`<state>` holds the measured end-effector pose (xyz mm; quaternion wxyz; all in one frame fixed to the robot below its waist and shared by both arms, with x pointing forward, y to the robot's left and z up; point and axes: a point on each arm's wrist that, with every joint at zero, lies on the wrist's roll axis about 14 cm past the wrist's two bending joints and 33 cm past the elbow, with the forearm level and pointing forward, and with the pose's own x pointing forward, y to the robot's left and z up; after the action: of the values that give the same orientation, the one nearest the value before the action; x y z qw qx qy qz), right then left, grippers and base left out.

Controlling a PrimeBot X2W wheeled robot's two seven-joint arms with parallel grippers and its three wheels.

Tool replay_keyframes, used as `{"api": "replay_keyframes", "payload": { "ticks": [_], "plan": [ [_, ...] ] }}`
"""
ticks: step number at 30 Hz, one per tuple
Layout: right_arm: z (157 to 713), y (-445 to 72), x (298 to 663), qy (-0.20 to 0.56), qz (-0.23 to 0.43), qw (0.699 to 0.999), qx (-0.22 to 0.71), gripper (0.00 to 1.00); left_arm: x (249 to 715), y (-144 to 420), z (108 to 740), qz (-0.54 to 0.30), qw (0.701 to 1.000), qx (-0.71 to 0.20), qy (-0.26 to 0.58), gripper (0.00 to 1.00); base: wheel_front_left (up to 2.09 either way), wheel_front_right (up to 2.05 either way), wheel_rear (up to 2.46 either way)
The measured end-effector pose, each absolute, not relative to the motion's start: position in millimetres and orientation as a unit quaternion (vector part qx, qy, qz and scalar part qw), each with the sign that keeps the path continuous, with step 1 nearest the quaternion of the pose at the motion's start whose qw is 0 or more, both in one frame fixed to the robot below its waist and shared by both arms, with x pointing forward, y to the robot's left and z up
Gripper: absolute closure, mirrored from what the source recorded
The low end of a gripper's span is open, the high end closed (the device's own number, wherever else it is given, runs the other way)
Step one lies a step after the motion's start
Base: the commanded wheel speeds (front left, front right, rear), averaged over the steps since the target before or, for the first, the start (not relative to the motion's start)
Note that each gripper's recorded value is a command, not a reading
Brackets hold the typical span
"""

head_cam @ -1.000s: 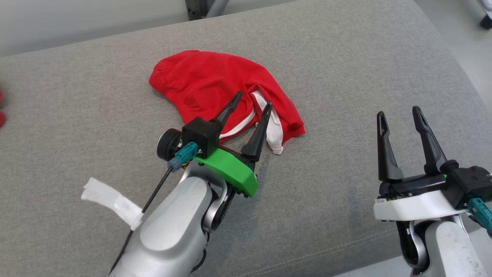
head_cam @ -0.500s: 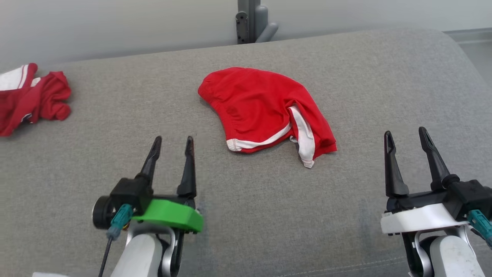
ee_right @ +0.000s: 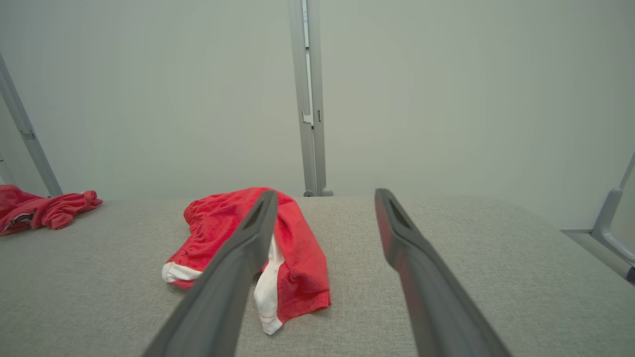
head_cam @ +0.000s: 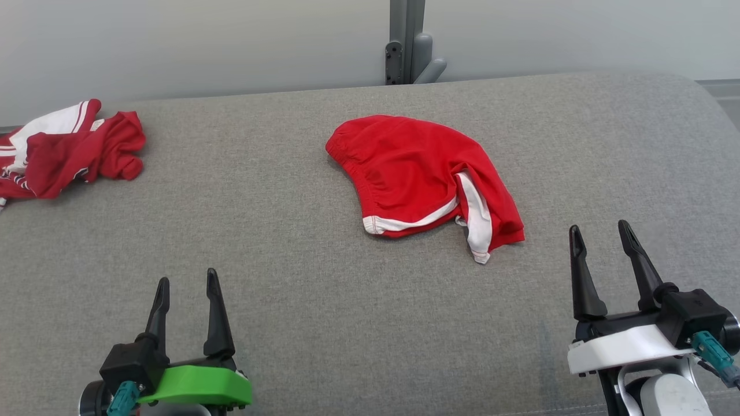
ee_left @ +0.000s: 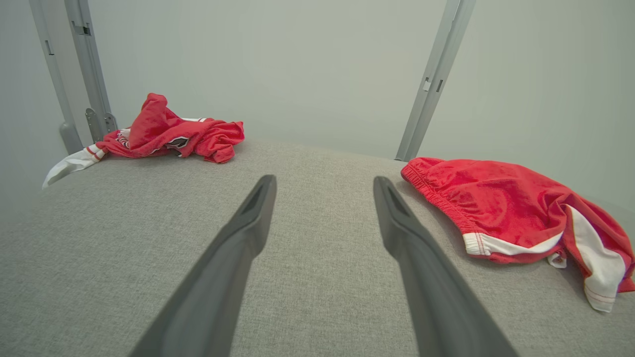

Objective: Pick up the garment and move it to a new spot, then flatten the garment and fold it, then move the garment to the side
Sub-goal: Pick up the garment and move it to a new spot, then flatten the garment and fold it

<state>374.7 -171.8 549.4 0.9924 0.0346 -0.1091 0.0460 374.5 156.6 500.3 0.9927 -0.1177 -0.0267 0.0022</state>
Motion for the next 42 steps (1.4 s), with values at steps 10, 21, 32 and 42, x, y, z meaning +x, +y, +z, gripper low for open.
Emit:
{"api": "replay_keyframes", "payload": {
  "ticks": [10,21,32,42],
  "plan": [
    [544.1,-171.4,375.3,-0.101,0.046,0.993,0.037,0.0,374.3,156.0,494.7,0.003,0.993,-0.121,-0.018,0.0,0.0,0.0,0.0],
    [542.1,-172.6,380.6,-0.098,0.044,0.993,0.037,0.0,384.0,140.7,488.5,-0.027,0.994,-0.109,-0.007,0.0,0.0,0.0,0.0],
    [541.1,-178.7,386.1,-0.097,0.036,0.994,0.036,0.0,418.4,57.0,465.2,-0.168,0.977,-0.121,0.048,0.0,0.0,0.0,0.0],
    [534.4,-204.1,391.5,-0.087,-0.001,0.996,0.032,0.0,457.8,-0.6,426.7,-0.237,0.954,-0.127,0.134,0.0,0.0,0.0,0.0]
  ]
}}
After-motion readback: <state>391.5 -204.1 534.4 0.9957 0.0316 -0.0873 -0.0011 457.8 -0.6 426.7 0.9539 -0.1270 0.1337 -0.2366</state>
